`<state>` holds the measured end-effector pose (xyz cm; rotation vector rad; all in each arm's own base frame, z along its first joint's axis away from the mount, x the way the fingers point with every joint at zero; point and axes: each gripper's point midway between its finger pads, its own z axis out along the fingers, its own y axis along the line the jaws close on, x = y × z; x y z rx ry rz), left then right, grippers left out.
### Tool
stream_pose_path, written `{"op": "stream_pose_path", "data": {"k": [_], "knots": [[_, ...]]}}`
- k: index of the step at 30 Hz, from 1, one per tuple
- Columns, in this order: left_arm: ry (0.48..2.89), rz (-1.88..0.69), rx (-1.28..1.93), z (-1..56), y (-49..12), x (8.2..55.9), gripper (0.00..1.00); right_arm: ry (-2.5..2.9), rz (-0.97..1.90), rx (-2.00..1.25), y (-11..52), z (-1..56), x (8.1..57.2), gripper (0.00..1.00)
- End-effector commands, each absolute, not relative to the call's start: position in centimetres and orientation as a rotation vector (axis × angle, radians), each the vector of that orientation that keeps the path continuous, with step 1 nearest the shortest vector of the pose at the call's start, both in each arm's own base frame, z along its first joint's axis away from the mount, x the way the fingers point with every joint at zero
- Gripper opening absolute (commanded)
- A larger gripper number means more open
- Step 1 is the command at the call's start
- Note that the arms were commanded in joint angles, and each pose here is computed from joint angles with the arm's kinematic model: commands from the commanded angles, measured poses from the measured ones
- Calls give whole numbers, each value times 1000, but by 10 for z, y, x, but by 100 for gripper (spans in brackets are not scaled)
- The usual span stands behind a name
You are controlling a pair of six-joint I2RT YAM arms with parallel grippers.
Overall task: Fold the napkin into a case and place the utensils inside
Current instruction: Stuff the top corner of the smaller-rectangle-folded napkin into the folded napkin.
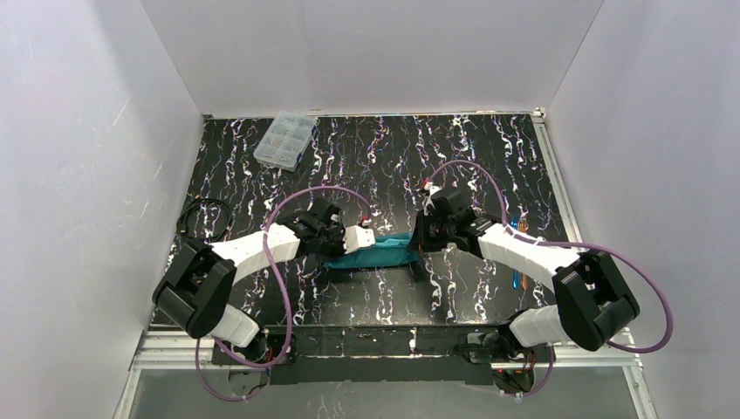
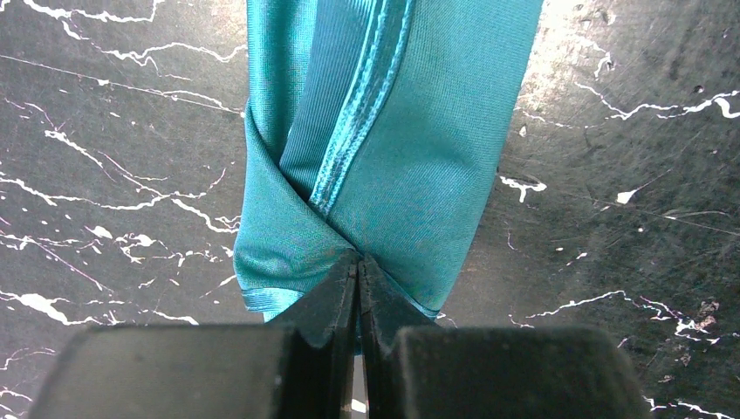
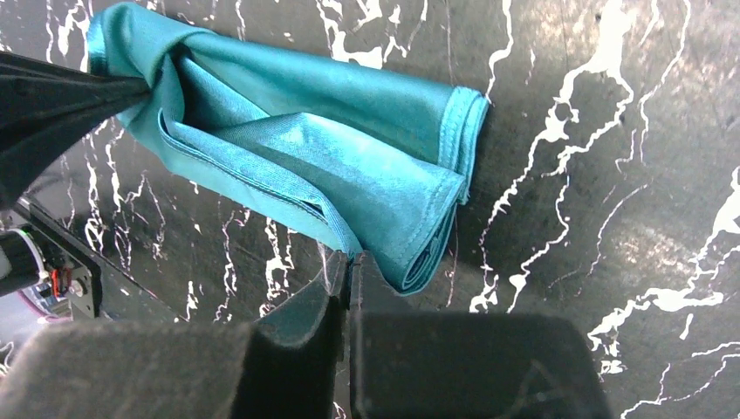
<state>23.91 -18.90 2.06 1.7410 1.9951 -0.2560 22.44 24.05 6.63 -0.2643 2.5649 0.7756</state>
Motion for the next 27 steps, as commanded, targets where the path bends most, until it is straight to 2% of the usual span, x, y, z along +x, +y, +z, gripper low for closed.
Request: {"op": "stream_pose_path", "data": {"k": [1, 17, 21, 27], "knots": [[1958, -283, 1783, 26, -191, 230, 0, 2491, 789, -302, 252, 85, 246, 6], [1920, -284, 1832, 24, -193, 226, 0, 2561, 638, -320, 252, 58, 277, 4], [1937, -280, 1771, 38, -197, 232, 0, 2614, 554, -295, 241, 36, 277, 3], [1960, -323, 1703, 63, -207, 236, 0, 2643, 586, -285, 243, 23, 272, 3]]}}
